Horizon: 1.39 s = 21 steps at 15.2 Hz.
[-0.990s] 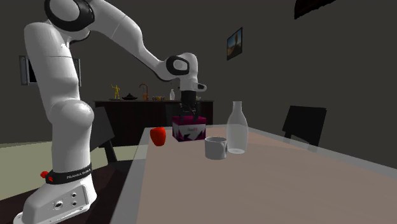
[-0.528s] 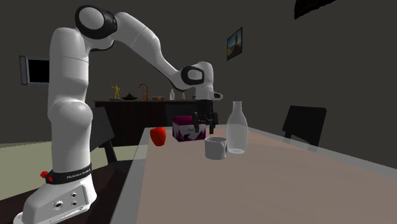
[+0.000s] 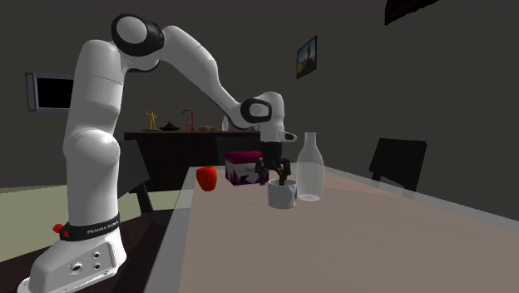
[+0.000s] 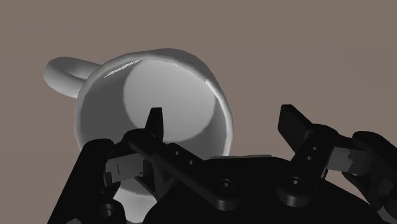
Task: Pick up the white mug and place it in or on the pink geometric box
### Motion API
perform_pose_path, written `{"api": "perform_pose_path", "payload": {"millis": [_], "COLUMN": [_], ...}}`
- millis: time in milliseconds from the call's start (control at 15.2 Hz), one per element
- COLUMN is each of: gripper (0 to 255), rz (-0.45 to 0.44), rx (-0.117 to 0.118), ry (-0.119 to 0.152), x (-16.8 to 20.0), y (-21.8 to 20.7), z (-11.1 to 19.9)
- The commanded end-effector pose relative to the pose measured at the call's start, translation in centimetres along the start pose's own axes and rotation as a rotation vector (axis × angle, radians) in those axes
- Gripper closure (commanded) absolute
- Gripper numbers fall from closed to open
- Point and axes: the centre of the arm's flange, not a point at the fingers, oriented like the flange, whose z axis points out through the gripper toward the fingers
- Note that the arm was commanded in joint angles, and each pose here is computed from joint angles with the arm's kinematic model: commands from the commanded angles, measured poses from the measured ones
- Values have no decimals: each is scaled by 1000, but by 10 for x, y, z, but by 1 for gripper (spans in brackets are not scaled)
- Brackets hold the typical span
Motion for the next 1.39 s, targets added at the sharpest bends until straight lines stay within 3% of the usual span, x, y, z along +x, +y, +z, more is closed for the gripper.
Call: {"api": "perform_pose_path", "payload": {"millis": [0,462,528,1122,1320], "gripper": [0,0,255,255,255], "rz": [0,0,0,0,0], "rx": [0,0,0,0,0], "ry": [0,0,0,0,0], "x": [0,0,0,0,-1], "y": [-1,-1,-1,-1,0], "z": [9,9,9,9,-7]}}
